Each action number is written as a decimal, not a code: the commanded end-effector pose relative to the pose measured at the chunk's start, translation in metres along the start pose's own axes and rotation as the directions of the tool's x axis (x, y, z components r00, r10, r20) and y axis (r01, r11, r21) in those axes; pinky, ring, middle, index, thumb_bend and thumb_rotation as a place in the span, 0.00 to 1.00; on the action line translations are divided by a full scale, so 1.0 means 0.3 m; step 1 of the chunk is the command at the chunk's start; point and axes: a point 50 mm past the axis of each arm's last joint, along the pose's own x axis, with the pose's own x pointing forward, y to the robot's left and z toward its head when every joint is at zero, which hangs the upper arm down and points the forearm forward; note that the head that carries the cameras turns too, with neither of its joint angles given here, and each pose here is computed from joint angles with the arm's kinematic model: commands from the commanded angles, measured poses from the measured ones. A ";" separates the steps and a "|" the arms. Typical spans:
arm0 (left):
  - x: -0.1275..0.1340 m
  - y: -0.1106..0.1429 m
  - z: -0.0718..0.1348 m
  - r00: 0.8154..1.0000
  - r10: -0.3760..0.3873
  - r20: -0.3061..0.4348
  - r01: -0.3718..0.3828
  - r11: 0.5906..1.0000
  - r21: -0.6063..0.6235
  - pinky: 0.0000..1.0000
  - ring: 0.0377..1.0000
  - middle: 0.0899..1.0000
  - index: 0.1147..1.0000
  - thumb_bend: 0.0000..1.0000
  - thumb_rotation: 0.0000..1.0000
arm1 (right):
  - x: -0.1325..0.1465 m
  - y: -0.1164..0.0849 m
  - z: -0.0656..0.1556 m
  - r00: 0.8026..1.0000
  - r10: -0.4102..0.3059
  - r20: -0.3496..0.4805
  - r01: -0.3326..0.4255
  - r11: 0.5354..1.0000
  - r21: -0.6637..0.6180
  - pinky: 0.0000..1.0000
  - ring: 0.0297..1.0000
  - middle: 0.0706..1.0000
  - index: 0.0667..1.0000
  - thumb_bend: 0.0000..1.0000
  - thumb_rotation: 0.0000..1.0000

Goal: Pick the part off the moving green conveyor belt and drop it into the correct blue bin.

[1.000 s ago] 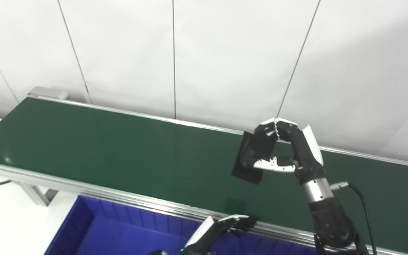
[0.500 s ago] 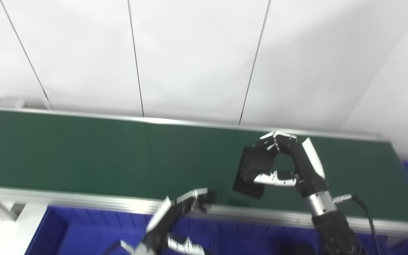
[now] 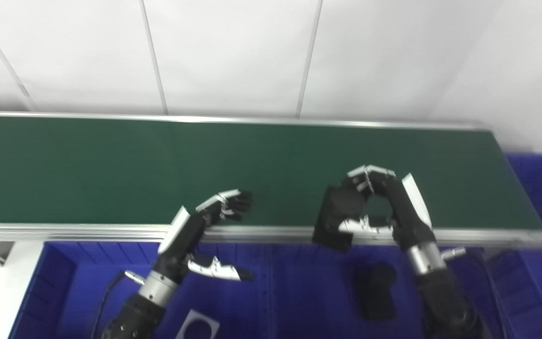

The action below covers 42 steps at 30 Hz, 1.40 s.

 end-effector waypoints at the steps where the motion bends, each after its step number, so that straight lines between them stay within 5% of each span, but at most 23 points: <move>1: 0.017 0.028 0.042 0.999 0.001 0.055 -0.001 1.000 -0.015 0.68 0.75 0.76 0.77 1.00 0.18 | 0.004 -0.016 0.043 0.999 -0.034 0.019 0.033 0.999 0.013 0.31 0.35 0.39 0.47 0.53 0.00; 14: 0.006 0.107 0.069 0.998 0.009 0.060 -0.008 1.000 -0.029 0.70 0.75 0.77 0.78 1.00 0.17 | -0.126 0.025 0.011 0.996 -0.012 -0.093 0.008 0.999 -0.046 0.31 0.34 0.40 0.47 0.53 0.00; 42: 0.005 0.103 0.072 0.999 -0.003 0.050 0.004 1.000 -0.027 0.71 0.76 0.77 0.78 1.00 0.18 | -0.271 0.047 -0.149 0.957 -0.034 -0.288 0.030 0.999 -0.018 0.30 0.34 0.40 0.48 0.53 0.00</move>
